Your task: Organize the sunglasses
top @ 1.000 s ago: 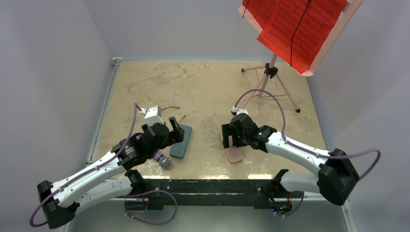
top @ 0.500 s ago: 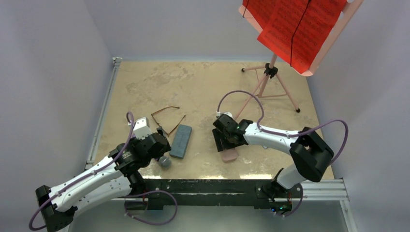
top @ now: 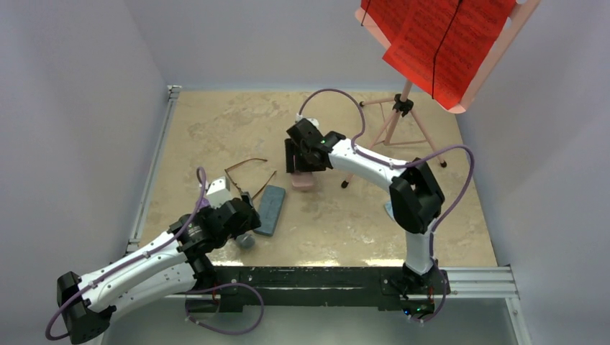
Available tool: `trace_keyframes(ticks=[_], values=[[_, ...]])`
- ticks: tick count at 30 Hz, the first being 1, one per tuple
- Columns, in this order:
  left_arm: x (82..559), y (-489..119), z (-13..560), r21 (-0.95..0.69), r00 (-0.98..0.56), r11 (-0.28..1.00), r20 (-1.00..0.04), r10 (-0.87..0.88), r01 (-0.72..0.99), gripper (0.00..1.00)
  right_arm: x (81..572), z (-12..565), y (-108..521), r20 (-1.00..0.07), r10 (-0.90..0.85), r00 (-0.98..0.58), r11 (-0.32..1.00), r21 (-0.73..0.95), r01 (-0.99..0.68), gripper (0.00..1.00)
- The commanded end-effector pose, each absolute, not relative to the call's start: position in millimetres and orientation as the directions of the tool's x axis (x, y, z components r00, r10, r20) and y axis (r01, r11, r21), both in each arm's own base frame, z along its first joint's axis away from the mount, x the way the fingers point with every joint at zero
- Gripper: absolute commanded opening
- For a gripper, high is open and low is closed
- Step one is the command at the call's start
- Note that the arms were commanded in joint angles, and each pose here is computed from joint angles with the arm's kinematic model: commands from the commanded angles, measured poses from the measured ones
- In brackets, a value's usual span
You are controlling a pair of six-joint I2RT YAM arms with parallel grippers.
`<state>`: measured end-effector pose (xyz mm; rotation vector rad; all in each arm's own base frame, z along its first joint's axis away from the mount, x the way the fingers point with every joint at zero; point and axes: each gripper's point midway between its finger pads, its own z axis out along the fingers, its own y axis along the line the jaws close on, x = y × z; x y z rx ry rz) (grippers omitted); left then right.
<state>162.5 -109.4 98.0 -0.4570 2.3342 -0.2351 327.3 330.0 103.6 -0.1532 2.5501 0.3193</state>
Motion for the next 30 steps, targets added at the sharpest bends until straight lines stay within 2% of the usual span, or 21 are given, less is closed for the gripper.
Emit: trace_keyframes(ticks=[1, 6, 12, 17, 22, 24, 30], values=[[166, -126, 102, -0.351, -0.683, 0.914, -0.618, -0.390, -0.204, 1.00, 389, 117, 330, -0.585, 0.077, -0.807, 0.964, 0.252, -0.090, 0.58], [164, -134, 96, -0.339, -0.713, 0.924, -0.603, -0.358, -0.177, 1.00, 425, 97, 320, -0.562, 0.095, -0.822, 0.976, 0.215, -0.034, 0.73], [167, -142, 93, -0.325, -0.730, 0.934, -0.601, -0.326, -0.149, 1.00, 426, 113, 322, -0.568, 0.098, -0.817, 0.973, 0.229, -0.042, 0.95], [169, -151, 91, -0.306, -0.756, 0.945, -0.590, -0.285, -0.117, 1.00, 418, 159, 309, -0.633, 0.131, -0.763, 0.966, 0.256, -0.047, 0.98], [174, -167, 92, -0.299, -0.772, 0.954, -0.601, -0.207, -0.022, 1.00, 381, 215, 277, -0.713, 0.182, -0.677, 0.948, 0.309, -0.070, 0.98], [178, -175, 95, -0.291, -0.774, 0.956, -0.612, -0.165, 0.026, 1.00, 356, 219, 263, -0.727, 0.203, -0.656, 0.936, 0.341, -0.088, 0.98], [198, -193, 94, -0.229, -0.762, 0.970, -0.641, -0.088, 0.081, 1.00, 279, 167, 235, -0.679, 0.236, -0.695, 0.872, 0.464, -0.157, 0.98]])
